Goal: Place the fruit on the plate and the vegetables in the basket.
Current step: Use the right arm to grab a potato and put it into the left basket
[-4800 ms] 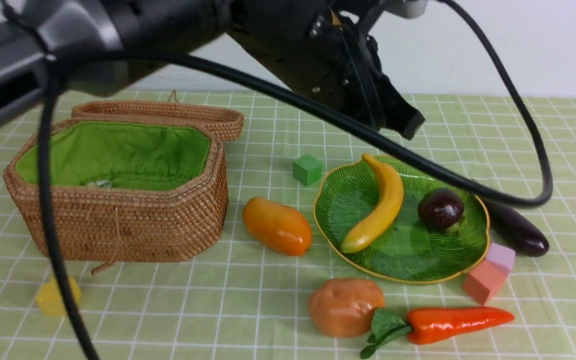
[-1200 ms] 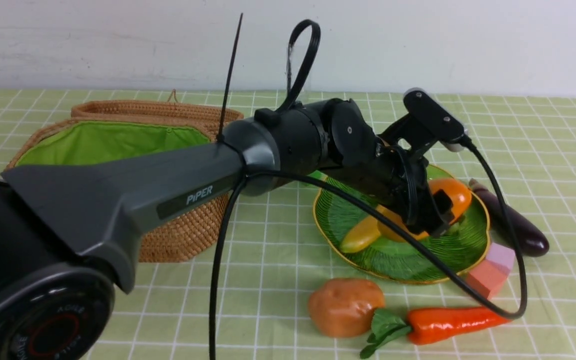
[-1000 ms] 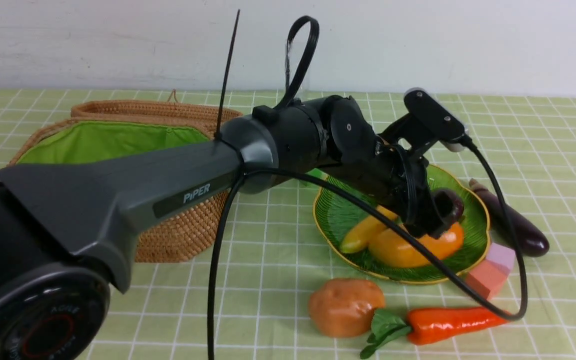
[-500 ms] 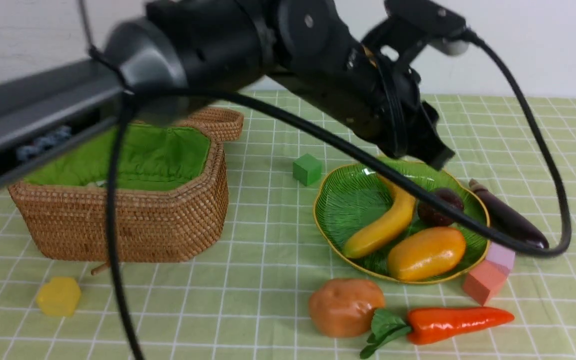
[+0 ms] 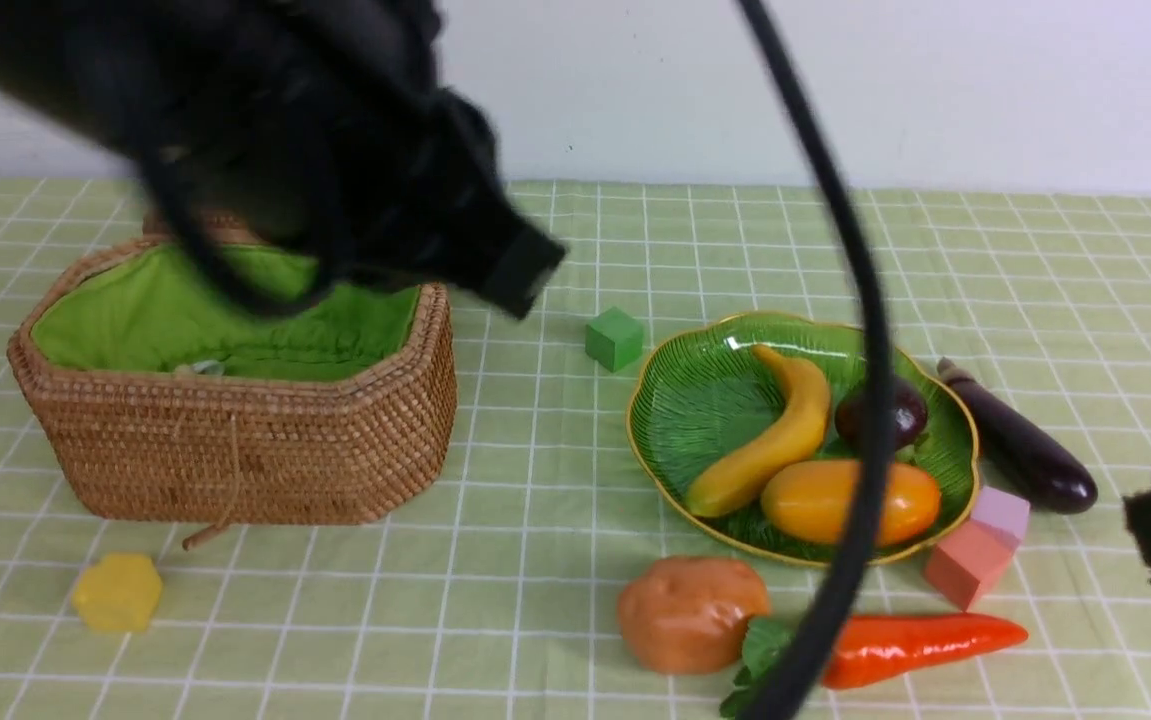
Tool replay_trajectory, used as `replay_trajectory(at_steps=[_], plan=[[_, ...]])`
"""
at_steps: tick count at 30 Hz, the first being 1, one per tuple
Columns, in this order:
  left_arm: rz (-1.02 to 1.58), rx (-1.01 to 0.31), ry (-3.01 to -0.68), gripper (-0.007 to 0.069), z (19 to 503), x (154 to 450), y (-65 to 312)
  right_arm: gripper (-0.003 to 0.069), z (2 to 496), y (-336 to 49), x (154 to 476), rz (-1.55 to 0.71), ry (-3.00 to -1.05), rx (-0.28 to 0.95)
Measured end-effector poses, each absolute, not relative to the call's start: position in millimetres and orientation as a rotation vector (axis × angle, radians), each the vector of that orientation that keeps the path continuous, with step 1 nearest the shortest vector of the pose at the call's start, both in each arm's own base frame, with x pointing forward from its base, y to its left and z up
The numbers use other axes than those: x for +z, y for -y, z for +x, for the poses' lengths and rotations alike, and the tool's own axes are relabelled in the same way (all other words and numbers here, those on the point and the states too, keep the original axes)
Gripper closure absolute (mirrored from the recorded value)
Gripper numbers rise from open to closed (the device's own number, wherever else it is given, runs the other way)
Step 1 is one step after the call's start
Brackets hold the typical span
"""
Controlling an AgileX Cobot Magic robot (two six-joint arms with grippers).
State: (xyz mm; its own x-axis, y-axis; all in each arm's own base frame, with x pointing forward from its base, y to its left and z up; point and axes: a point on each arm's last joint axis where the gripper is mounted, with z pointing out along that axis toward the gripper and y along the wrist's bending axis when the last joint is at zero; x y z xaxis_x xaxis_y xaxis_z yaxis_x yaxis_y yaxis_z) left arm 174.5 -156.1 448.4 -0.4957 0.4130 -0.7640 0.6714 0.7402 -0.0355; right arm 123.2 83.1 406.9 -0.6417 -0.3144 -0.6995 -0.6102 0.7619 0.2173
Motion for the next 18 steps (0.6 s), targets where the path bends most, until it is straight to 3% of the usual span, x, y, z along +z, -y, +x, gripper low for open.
replay_trajectory(at_steps=[7,13,18], plan=[[0.694,-0.497,-2.109,0.0638,106,410,97,0.0474,165,-107,381,-0.793,-2.397,0.672],[0.61,-0.56,-2.041,0.0638,73,383,67,0.0474,193,-141,364,-0.965,-2.418,0.712],[0.596,-0.575,-2.004,0.0638,61,380,57,0.0465,205,-192,350,-1.306,-2.301,0.598]])
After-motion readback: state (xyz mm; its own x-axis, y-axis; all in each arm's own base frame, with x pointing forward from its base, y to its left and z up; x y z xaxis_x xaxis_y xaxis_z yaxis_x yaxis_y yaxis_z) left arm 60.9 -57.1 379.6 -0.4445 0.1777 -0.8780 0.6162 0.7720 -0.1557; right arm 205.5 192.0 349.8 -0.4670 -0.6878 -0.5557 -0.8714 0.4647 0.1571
